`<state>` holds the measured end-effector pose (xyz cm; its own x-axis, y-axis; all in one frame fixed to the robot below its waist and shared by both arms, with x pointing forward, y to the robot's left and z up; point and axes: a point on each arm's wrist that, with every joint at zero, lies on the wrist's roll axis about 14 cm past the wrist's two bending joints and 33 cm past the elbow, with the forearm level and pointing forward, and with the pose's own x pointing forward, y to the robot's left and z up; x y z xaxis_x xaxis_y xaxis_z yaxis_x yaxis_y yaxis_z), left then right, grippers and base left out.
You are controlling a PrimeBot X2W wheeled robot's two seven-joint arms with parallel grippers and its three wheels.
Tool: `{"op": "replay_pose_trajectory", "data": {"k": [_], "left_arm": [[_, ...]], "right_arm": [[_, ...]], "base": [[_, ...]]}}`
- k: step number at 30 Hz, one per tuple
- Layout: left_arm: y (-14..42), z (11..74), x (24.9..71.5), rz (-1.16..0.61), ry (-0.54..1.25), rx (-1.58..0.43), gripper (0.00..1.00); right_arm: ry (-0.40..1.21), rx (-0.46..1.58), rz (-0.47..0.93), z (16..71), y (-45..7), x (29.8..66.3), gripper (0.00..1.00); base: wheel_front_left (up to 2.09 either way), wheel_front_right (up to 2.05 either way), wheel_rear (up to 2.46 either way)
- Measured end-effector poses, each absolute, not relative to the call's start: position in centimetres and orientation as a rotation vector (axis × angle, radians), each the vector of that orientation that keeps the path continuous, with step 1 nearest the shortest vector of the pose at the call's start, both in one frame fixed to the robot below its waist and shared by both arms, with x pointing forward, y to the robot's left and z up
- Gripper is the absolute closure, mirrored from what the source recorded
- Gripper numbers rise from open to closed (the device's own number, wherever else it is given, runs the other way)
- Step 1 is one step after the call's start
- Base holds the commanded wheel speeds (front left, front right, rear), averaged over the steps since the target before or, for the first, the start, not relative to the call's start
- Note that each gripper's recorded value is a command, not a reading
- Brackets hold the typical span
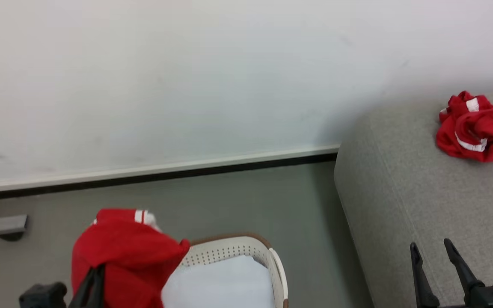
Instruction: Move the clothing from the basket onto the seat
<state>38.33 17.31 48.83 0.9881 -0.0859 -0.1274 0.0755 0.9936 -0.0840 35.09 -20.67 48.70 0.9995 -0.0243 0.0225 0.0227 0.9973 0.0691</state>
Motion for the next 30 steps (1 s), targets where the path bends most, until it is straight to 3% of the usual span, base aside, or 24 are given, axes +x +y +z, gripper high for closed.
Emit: {"op": "replay_pose_trajectory", "data": {"k": [17, 22, 30], "left_arm": [[18.6, 51.1, 36.0, -0.045, 0.078, -0.080, 1.00], [17.2, 52.3, 36.1, -0.100, 0.061, -0.086, 1.00], [12.9, 54.8, 36.5, -0.271, 0.033, -0.067, 1.00]], "right_arm": [[-0.040, 0.070, 0.063, 49.2, -17.8, 34.1, 0.00], [-0.093, 0.076, 0.168, 51.1, -14.4, 34.7, 0.00], [-0.145, 0.031, 0.462, 54.1, -7.3, 34.8, 0.00]], "base": [[0.00, 0.00, 0.00], [0.00, 0.00, 0.00], [0.00, 0.00, 0.00]]}}
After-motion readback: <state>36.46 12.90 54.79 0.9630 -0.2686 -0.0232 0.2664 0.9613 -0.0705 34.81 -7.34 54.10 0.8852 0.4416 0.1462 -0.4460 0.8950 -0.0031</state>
